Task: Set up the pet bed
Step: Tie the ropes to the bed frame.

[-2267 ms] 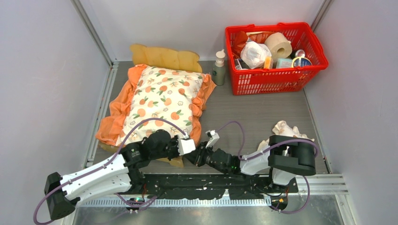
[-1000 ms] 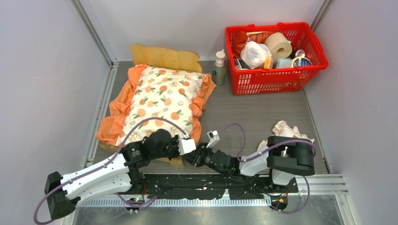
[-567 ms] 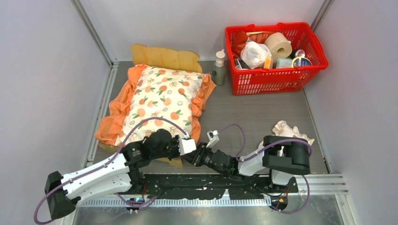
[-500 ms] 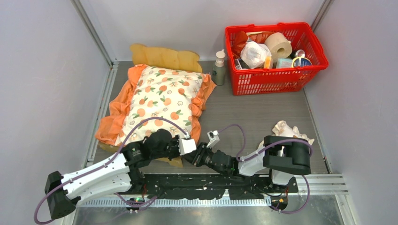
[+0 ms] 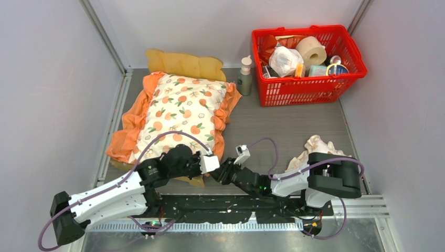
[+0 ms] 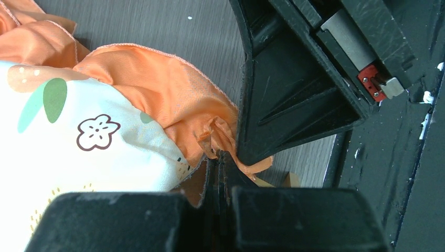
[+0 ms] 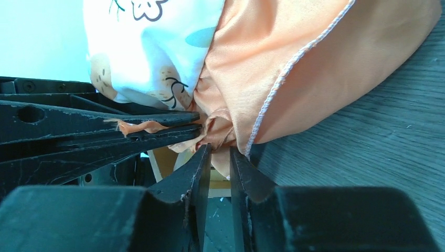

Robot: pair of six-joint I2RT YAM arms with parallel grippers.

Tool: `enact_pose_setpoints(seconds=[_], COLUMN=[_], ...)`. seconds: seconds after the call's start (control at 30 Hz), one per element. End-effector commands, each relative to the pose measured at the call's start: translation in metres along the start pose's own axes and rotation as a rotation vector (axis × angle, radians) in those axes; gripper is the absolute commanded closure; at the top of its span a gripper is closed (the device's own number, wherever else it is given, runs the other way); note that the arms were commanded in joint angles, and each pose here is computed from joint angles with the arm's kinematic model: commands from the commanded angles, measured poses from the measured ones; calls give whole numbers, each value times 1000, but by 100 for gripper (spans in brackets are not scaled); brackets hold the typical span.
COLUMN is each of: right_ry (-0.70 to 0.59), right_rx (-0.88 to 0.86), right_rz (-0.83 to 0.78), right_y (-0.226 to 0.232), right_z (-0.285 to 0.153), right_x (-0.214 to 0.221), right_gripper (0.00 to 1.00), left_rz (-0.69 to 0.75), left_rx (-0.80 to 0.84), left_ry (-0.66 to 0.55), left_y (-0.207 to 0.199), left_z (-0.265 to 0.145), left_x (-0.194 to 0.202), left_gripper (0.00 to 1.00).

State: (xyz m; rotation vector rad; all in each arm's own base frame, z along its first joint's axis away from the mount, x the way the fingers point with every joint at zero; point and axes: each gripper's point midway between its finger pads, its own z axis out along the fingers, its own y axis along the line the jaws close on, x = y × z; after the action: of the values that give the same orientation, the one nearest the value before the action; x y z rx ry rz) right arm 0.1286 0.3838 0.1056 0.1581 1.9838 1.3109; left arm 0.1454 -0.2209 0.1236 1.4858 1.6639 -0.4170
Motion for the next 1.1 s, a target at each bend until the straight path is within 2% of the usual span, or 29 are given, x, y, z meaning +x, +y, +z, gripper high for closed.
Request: enact_pose_setpoints(seconds=[0.0, 0.17, 0.37, 0.6, 1.07], right_ry=[-68, -133, -172, -155, -99], right_rx=[7, -81, -78, -95, -115], right_rz=[-27, -45, -45, -25, -3], right_y=[1, 17, 15, 14, 19], right_z=[2, -13, -21, -12, 0], right_x=[-15, -39, -54, -55, -39], right_gripper=[74, 74, 71, 68, 69], left_rz=[4, 5, 6, 2, 4], left_rx=[-22, -22, -23, -20, -25], left_ry=[-56, -57, -59, -60, -62], left_y=[9, 9, 9, 8, 10], left_z=[-4, -5, -5, -4, -4], left_x=[-20, -20, -21, -20, -21], left_gripper=[100, 100, 100, 100, 100])
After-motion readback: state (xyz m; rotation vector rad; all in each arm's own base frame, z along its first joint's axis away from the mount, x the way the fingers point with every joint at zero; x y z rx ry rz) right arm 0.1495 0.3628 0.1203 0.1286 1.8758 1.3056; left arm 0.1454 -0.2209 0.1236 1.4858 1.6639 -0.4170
